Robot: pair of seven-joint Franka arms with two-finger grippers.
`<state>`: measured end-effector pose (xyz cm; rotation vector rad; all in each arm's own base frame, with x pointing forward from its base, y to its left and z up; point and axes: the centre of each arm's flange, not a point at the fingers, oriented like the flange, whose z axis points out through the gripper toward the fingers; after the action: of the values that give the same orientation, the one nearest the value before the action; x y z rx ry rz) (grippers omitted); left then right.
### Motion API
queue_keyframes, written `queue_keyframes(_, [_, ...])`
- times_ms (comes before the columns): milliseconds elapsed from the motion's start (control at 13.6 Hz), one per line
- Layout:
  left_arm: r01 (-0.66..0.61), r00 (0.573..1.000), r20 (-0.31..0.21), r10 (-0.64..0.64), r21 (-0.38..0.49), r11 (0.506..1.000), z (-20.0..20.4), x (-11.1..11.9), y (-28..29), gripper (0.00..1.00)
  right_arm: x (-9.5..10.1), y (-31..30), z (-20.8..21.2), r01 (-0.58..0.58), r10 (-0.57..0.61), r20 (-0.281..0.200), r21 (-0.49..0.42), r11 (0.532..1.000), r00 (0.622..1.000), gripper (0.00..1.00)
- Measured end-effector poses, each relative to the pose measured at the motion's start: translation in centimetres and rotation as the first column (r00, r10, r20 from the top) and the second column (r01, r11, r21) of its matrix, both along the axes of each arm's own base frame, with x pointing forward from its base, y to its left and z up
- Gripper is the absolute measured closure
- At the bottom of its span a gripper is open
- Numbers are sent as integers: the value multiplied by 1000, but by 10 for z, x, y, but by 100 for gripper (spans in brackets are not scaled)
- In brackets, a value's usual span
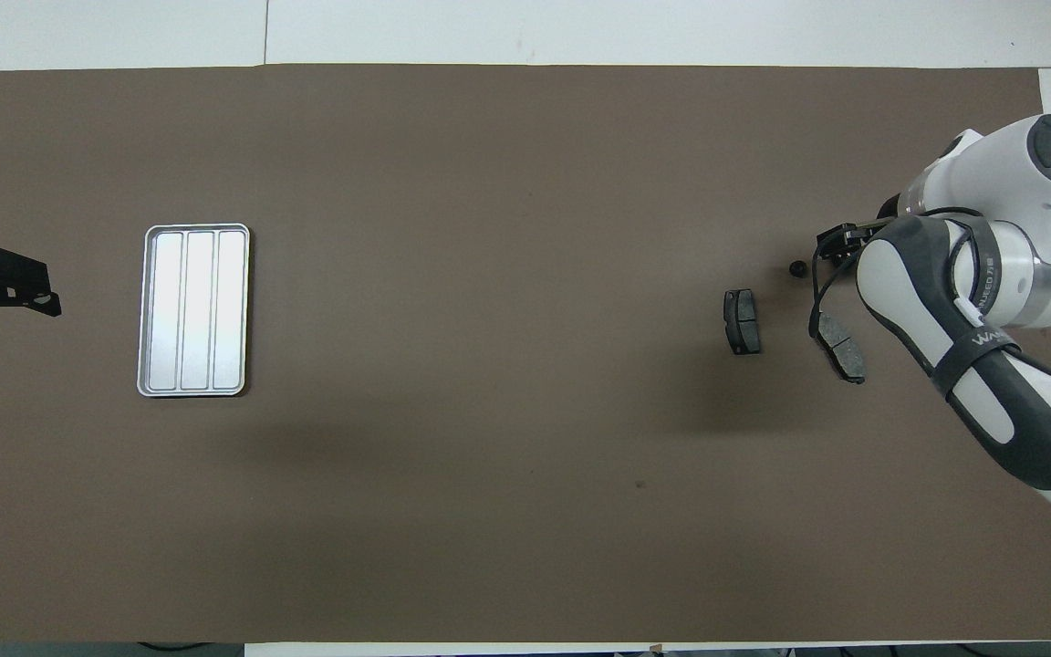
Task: Pick bearing gear from pile to tray
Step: 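Reach the right gripper down and grasp the black bearing gear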
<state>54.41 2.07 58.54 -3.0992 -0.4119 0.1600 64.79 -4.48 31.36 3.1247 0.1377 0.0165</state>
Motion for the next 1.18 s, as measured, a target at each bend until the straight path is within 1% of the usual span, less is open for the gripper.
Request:
queue_keyframes(221, [0,1000,0,0,0,1000,0,0,0,0,0,1,-13,-1,1,-20,2,1000,1000,0])
queue_keyframes(442, [0,1000,0,0,0,1000,0,0,0,0,-1,1,-16,-2,2,-25,2,1000,1000,0])
queue_keyframes(589, [0,1000,0,0,0,1000,0,0,0,0,1,1,-19,-1,1,-13,1,1000,1000,0])
queue_keyframes(811, [0,1000,0,0,0,1000,0,0,0,0,2,0,-28,0,0,-14,1,1000,1000,0])
queue_keyframes(958, [0,1000,0,0,0,1000,0,0,0,0,3,-1,-31,1,-1,-2,0,1000,1000,0])
queue_keyframes(1105, [0,1000,0,0,0,1000,0,0,0,0,4,-1,-33,1,-1,-1,0,1000,1000,0])
queue_keyframes(1179, [0,1000,0,0,0,1000,0,0,0,0,3,-1,-34,1,-1,-2,1,1000,1000,8])
